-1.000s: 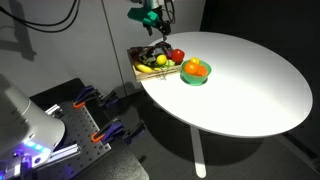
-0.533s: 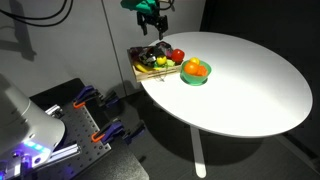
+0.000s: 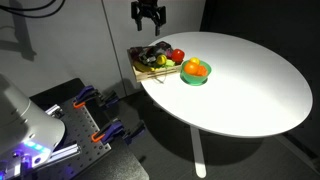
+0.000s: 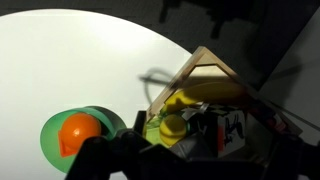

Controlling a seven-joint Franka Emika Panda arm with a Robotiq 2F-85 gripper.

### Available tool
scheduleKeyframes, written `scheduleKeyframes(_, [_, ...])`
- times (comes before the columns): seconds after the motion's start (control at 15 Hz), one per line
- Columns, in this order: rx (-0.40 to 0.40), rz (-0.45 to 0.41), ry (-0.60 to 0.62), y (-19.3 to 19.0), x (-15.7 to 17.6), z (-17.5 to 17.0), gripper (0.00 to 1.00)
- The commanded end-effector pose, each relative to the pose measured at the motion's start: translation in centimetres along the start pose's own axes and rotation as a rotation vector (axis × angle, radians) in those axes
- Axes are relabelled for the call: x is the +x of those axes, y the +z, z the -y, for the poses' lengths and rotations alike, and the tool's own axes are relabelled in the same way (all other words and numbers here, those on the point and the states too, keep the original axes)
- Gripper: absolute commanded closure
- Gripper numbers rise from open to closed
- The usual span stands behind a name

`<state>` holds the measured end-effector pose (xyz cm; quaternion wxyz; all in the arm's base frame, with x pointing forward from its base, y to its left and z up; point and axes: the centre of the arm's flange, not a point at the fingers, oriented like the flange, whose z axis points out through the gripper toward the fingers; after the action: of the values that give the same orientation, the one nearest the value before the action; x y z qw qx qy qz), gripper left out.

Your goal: Pick up the gray block and out it on the pile in the wooden tray

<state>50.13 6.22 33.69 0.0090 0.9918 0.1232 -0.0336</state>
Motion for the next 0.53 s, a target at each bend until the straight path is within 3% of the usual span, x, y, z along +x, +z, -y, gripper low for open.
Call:
scheduleKeyframes(0.0, [0.051,-0.007,-0.013,-2.7,-2.7,-1.1,0.0])
scheduleKeyframes(0.27, [0.132,-0.016,-0.031,-4.7,-4.1,-1.2,0.0])
scheduleKeyframes(0.47, [0.141,-0.035,-0.026,-5.8,-4.8,-1.1,0.0])
